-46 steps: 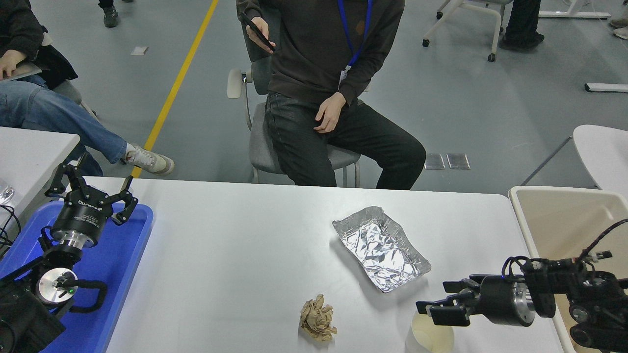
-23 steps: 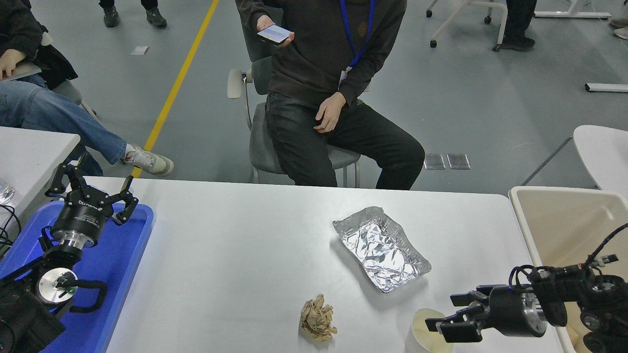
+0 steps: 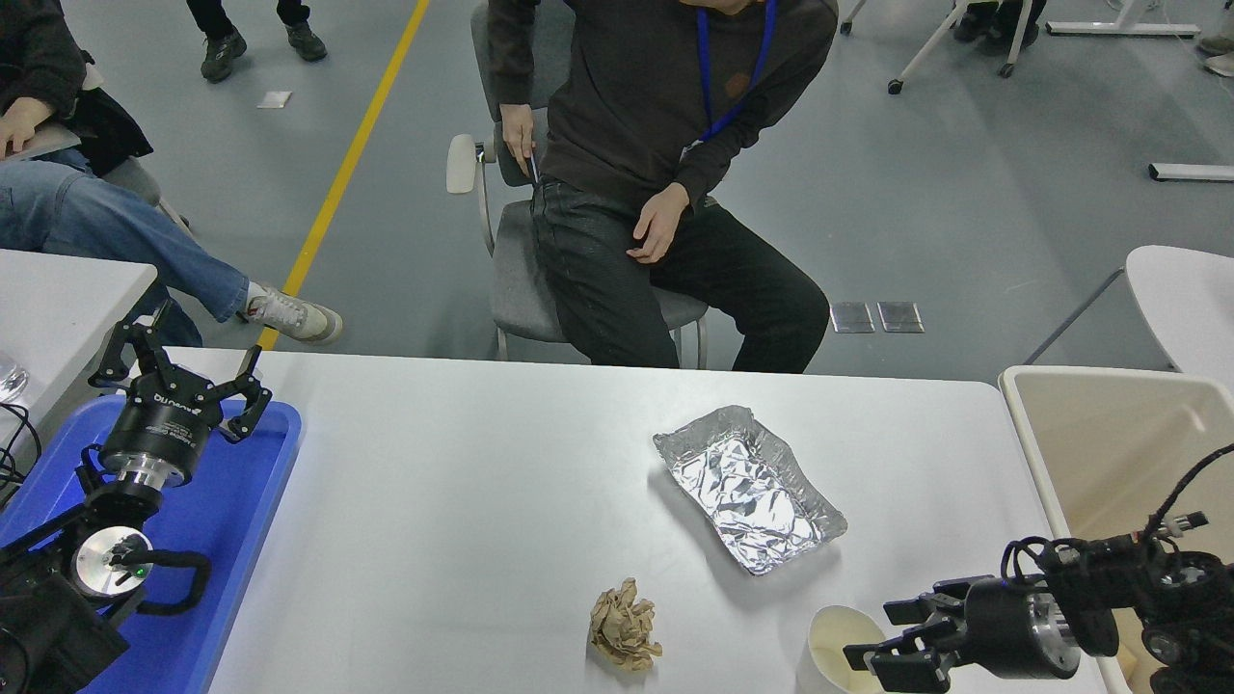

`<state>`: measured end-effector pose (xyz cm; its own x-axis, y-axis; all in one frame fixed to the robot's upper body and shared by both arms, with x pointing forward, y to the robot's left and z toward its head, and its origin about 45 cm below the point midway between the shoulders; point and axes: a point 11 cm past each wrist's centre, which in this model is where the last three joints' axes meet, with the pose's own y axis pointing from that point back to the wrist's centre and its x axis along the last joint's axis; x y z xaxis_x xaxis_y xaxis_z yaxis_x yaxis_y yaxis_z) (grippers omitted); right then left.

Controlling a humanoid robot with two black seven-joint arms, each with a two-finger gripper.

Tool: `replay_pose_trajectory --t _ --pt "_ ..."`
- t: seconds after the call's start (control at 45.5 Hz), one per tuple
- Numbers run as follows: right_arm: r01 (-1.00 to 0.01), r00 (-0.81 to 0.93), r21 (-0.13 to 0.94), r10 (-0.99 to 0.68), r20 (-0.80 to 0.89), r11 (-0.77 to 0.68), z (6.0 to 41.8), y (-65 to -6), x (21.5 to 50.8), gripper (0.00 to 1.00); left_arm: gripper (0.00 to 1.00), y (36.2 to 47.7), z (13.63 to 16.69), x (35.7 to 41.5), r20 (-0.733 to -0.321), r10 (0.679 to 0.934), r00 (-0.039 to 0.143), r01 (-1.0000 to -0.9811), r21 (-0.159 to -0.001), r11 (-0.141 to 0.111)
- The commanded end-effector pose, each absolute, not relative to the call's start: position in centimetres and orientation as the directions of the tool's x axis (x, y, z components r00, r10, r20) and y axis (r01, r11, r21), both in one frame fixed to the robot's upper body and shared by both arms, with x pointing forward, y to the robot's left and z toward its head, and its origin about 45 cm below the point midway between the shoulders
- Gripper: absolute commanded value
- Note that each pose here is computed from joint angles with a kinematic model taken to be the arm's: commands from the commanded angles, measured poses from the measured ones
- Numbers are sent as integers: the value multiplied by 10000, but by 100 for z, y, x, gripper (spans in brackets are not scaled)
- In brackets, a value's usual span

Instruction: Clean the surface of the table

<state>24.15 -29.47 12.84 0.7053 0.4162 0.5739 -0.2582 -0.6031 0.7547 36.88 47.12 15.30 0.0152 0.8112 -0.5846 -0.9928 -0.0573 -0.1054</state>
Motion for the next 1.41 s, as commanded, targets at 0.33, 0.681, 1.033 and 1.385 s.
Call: replay_pose_trajectory --t 0.33,0.681,1.033,1.385 --pt "-2436 6861 7709 4573 5658 -5885 1250 -2953 2452 0 100 4713 1531 3689 -5848 8110 148 -9927 -1056 -581" --pt "-3273 6564 7592 4426 6109 -5626 1619 -3096 2736 0 100 4711 1531 3689 -5854 8106 162 -9927 -1063 -570" --pt "-3625 6608 7380 4014 6342 -5692 2210 -3257 2750 0 100 4717 1530 3687 -5841 8115 136 -9927 -1052 -591" --pt "-5004 6317 6799 3109 7101 -5360 2811 -3730 2830 0 100 4713 1531 3689 -5848 8110 148 -9927 -1056 -581"
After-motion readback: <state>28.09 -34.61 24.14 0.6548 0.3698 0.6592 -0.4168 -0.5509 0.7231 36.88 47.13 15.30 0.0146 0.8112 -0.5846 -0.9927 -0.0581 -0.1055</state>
